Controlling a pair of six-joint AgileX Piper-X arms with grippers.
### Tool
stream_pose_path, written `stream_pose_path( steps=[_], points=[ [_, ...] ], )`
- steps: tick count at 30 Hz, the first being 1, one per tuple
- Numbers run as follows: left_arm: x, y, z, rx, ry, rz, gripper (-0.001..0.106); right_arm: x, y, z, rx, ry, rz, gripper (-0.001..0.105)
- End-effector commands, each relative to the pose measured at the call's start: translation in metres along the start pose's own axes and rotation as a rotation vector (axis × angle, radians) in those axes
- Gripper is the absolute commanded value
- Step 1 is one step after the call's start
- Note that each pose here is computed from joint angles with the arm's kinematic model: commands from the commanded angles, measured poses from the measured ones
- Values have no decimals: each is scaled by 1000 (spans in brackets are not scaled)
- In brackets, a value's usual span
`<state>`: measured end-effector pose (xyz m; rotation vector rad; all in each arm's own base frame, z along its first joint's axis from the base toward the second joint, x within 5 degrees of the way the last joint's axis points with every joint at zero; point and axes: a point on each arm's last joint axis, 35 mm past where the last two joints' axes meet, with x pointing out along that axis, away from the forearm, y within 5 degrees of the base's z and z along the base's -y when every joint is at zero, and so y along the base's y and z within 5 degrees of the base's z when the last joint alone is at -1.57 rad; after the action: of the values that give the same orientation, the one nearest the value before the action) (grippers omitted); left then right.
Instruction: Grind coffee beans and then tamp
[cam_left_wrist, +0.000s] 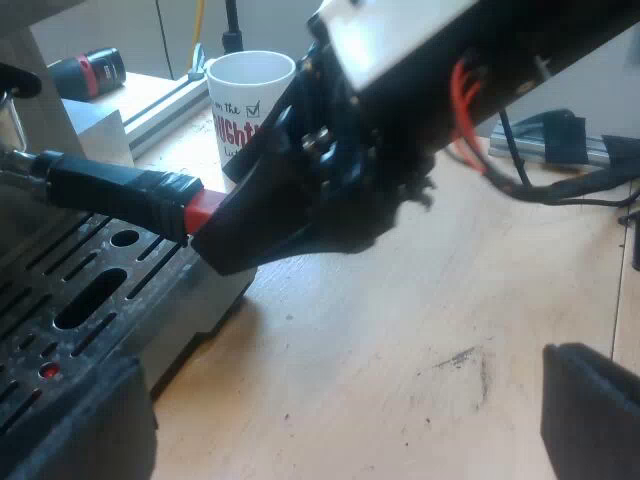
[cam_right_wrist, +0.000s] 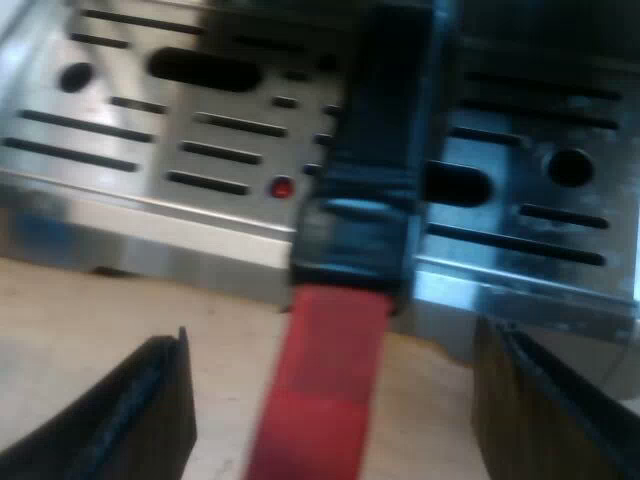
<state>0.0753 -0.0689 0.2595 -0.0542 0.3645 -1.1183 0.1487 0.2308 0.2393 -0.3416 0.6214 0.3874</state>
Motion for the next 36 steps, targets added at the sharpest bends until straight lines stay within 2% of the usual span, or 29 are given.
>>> stream_pose_path(
  steps=[1,11,18,32,36],
  points=[
    [-2,-2,3,7,-9,5,80,8,-5,2,-2,13,-20,62],
    [-2,-2,3,7,-9,5,80,26,-1,-5,-13,58,-15,62],
    [-2,-2,3,7,-9,5,80,29,1,-1,-49,21,-10,62],
    [-2,-2,3,7,-9,5,80,31,-2,-1,-26,36,0,62],
    [-2,-2,3,7,-9,5,80,31,-2,-1,19,36,0,62]
  ],
)
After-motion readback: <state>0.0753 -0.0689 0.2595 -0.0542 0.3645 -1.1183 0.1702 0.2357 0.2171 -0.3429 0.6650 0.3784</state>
